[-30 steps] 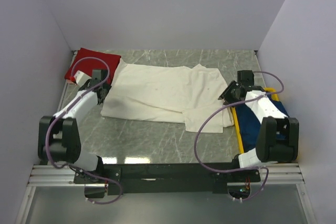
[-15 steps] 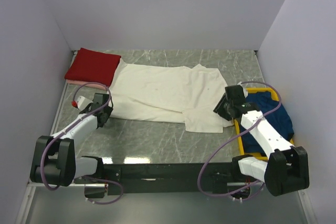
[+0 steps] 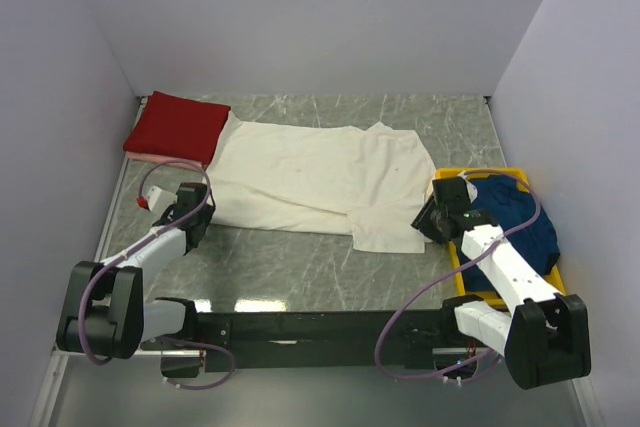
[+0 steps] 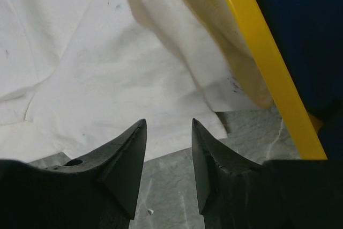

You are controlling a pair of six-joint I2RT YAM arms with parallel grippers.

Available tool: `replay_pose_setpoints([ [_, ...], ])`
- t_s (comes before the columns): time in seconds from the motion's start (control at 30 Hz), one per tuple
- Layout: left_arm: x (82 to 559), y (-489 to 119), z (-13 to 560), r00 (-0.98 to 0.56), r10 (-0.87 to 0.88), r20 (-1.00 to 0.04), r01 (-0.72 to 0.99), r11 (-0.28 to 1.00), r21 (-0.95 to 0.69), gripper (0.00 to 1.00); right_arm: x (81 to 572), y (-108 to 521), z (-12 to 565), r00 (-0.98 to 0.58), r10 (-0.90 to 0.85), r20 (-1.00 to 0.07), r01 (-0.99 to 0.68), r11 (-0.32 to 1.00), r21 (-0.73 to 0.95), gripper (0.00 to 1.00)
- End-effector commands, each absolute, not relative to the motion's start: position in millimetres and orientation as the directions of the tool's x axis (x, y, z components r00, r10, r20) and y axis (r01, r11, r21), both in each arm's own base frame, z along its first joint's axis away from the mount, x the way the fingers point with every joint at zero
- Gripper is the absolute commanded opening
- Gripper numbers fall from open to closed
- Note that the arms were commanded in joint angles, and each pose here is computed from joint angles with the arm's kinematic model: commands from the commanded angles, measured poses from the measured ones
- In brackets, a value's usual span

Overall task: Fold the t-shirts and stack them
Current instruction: Fold the tshirt

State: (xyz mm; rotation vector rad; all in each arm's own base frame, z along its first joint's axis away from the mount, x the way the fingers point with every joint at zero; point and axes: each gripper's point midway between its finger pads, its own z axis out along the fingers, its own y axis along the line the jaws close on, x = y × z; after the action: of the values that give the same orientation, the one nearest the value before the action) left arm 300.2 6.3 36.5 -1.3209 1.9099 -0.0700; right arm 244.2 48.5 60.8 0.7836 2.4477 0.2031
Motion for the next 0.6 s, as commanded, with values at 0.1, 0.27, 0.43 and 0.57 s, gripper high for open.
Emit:
replay_pose_setpoints([
  [0.1, 305, 11, 33, -0.121, -0.798, -0.590, -0.763, 0.455, -0.460, 0.20, 241, 48, 62, -0.675, 0.573, -0.465, 0.484, 0.820, 0.307, 0.47],
  [0.27, 283, 32, 42, -0.046, -0.789, -0.613, -0.823, 0.378, -0.424, 0.01, 230, 55, 60, -0.710, 0.559, -0.429, 0.460, 0.829, 0.318, 0.47],
  [0.43, 258, 43, 58, 0.047, -0.796, -0.604, -0.816, 0.318, -0.483, 0.01, 214, 63, 57, -0.731, 0.557, -0.394, 0.452, 0.828, 0.332, 0.47],
  [0.57, 246, 51, 73, 0.118, -0.793, -0.598, -0.799, 0.281, -0.531, 0.01, 195, 71, 49, -0.747, 0.559, -0.359, 0.458, 0.825, 0.330, 0.47],
])
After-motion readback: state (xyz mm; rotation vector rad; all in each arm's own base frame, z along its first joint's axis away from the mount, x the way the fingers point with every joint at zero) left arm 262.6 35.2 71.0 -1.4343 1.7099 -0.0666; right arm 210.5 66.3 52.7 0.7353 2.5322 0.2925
